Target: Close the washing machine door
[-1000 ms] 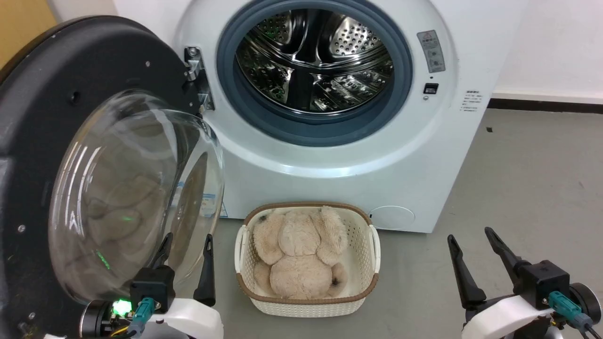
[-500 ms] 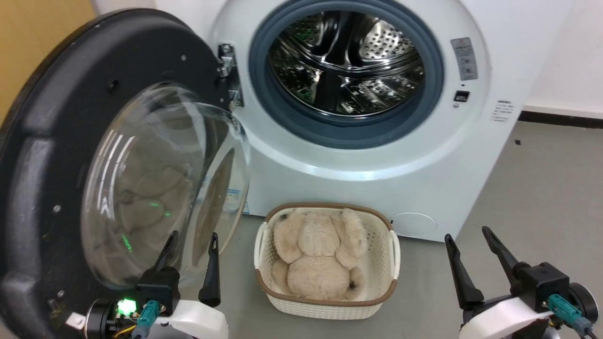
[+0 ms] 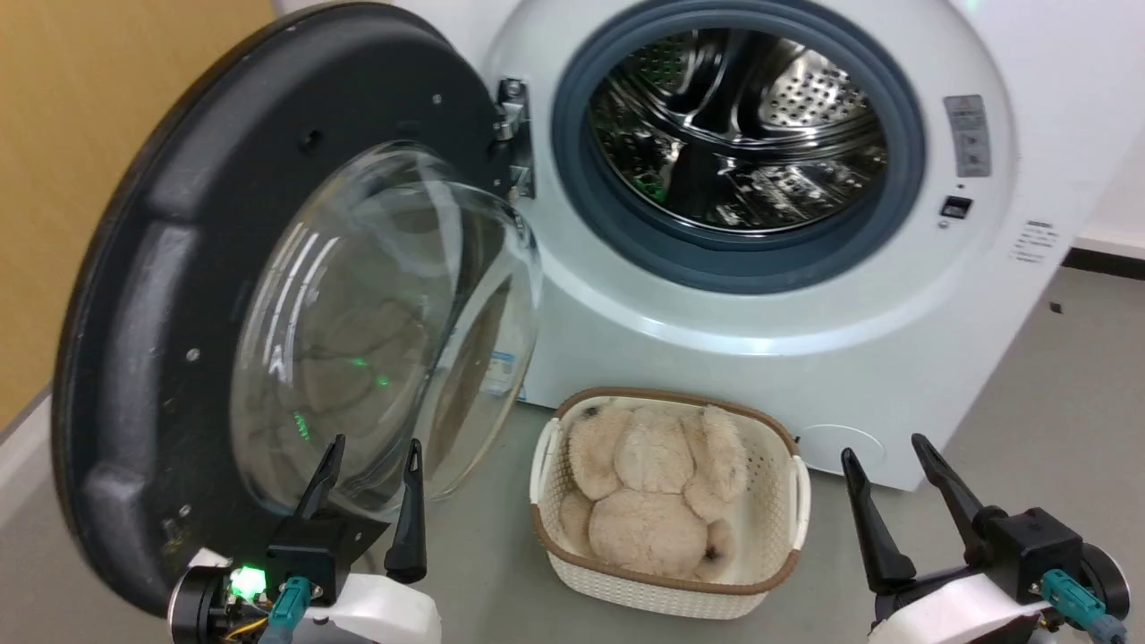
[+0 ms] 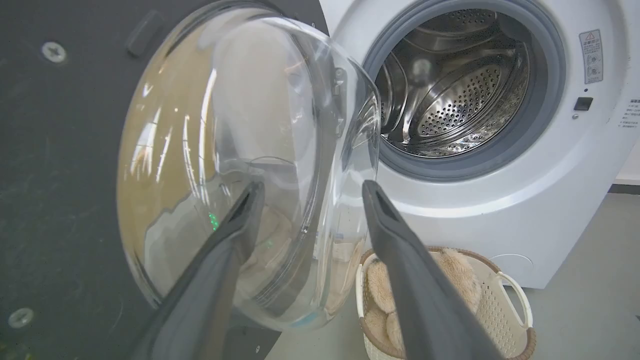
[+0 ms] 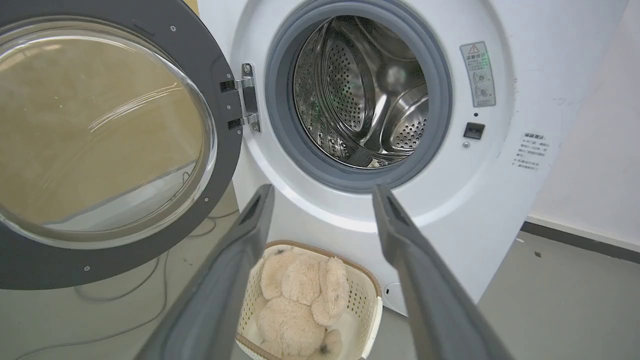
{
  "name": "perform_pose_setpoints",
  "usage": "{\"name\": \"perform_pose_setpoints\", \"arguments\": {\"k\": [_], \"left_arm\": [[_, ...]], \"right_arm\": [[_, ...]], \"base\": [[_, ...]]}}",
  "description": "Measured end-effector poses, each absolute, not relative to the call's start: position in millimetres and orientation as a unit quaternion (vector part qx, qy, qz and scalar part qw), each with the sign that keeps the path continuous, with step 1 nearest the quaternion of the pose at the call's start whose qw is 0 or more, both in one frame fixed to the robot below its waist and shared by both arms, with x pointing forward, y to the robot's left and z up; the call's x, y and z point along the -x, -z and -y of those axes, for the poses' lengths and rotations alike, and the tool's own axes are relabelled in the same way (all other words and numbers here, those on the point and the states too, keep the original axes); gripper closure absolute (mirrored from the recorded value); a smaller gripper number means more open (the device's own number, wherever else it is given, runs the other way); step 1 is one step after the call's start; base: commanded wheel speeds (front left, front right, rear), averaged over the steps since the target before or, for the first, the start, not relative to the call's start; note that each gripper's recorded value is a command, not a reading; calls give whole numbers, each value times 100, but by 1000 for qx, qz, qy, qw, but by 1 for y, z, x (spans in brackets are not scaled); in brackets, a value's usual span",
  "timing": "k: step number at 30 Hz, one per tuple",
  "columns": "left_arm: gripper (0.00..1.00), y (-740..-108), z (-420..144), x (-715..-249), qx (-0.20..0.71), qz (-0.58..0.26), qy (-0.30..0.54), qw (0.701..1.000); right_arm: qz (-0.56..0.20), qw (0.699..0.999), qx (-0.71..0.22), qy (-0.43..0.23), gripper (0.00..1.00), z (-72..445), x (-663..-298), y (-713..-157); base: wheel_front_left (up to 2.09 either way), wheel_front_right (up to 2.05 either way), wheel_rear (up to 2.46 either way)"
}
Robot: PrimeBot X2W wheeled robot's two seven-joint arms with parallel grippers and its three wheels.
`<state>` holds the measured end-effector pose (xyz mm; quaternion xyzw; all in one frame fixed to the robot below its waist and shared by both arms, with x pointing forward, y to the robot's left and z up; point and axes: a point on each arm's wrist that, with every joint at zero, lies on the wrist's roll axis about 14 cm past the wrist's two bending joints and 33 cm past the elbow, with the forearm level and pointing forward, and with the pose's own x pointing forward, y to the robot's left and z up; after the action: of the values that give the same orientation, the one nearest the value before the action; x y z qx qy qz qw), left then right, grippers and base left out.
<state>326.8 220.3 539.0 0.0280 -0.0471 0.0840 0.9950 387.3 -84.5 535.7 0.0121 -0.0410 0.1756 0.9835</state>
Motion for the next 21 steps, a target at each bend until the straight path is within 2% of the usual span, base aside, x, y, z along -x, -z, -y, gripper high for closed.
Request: {"name": "perform_pose_setpoints", "arguments": {"k": [21], "left_arm": [[0, -550, -251, -302, -34, 75, -150, 985]], "right_arm": [[37, 966, -23, -256, 0, 30, -390, -527]], "base": [[0, 0, 0]]}}
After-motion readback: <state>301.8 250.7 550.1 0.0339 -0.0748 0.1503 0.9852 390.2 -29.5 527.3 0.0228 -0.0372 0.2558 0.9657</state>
